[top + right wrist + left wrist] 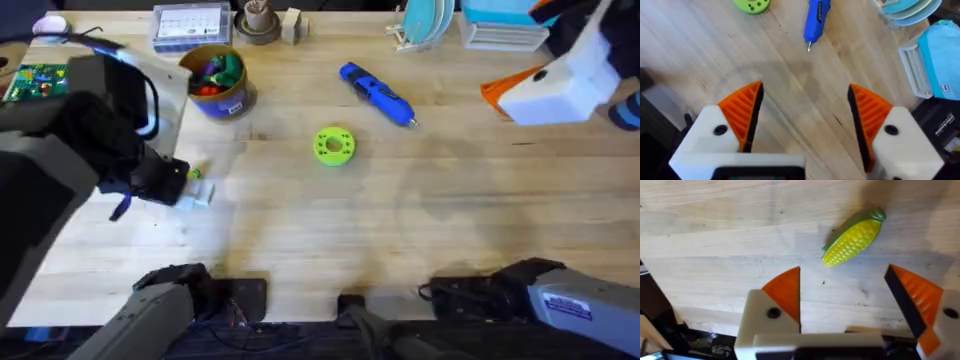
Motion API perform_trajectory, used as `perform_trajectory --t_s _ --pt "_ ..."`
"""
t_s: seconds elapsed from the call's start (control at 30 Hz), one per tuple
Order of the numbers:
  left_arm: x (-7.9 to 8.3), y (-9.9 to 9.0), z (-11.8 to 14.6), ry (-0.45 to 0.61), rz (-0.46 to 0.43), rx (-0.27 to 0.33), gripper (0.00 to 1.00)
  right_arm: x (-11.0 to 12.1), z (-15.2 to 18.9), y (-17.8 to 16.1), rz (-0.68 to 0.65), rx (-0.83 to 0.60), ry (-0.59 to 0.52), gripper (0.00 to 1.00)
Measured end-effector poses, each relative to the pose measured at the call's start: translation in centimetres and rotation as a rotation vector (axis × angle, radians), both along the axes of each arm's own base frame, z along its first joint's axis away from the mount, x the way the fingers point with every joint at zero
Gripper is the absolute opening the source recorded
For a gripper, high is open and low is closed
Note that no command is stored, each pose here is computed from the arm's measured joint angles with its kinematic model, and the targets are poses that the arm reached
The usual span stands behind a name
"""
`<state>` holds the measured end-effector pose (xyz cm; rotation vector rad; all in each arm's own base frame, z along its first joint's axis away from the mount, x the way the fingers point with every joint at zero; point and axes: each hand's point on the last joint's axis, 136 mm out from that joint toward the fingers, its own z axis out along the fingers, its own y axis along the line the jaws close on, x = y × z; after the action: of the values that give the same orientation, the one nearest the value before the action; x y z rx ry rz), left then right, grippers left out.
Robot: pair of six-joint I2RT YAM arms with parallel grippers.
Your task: Pick up the gripper from the table and insert it into the empty holder that is missing its gripper. Then pick up a screw, insert it into the mounting hole, and use the screwdriver to tighten it. Finally, clean up the table by picking up the vegetable and placing it into the bucket.
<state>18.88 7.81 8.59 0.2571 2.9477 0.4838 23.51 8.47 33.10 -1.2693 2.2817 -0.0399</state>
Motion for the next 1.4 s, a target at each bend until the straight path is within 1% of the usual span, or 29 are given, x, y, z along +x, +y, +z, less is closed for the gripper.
perform_trajectory --t_s 0.1,0.2,0.37,0.47,0.5,0.77,0.8,0.83,0.93,1.03,1.07,1.17,1.2,1.4 --pt "-1.1 -0.5 -2.3 0.073 -0.053 -0.025 0.993 0.3 -0.3 0.1 0.000 -0.003 0.009 0.994" --pt "-1.9 -0.8 -3.9 0.127 -0.105 -0.037 0.993 0.8 -0.8 0.2 0.000 -0.010 0.031 0.994" --pt "-0.8 -1.0 -4.5 0.106 -0.158 -0.041 0.993 1.5 -1.6 0.4 0.000 -0.018 0.061 0.994" --pt "0.9 -0.8 -4.3 0.042 -0.167 -0.029 0.993 1.6 -1.8 0.5 0.000 -0.021 0.068 0.994" --pt "1.1 -0.9 -4.4 0.035 -0.169 -0.033 0.993 1.7 -1.8 0.5 0.000 -0.021 0.068 0.994" --pt "1.3 -0.7 -4.6 0.028 -0.163 -0.063 0.994 1.6 -1.8 0.5 0.000 -0.021 0.071 0.994" --pt "1.3 -0.8 -4.6 0.027 -0.164 -0.067 0.948 1.6 -1.8 0.5 0.000 -0.022 0.073 0.994" --pt "1.3 -0.9 -4.6 0.027 -0.164 -0.071 0.881 1.6 -1.8 0.5 0.000 -0.022 0.073 0.994" --pt "1.9 -0.7 -4.8 0.010 -0.158 -0.065 0.593 1.6 -1.8 0.5 0.000 -0.022 0.073 0.994" --pt "1.8 -0.6 -5.0 0.019 -0.158 -0.064 0.289 1.5 -1.9 0.4 0.000 -0.023 0.077 0.994" --pt "1.9 -0.6 -5.0 0.017 -0.156 -0.064 0.210 1.5 -1.9 0.4 0.000 -0.023 0.077 0.995" --pt "1.9 -0.7 -5.0 0.014 -0.157 -0.066 0.041 1.5 -1.9 0.4 0.000 -0.023 0.077 0.994" --pt "1.9 -0.7 -4.9 0.013 -0.157 -0.065 0.019 1.5 -1.9 0.4 0.000 -0.023 0.078 0.994" --pt "1.8 -0.6 -4.8 0.014 -0.156 -0.062 0.024 1.5 -1.9 0.4 0.000 -0.023 0.078 0.994"
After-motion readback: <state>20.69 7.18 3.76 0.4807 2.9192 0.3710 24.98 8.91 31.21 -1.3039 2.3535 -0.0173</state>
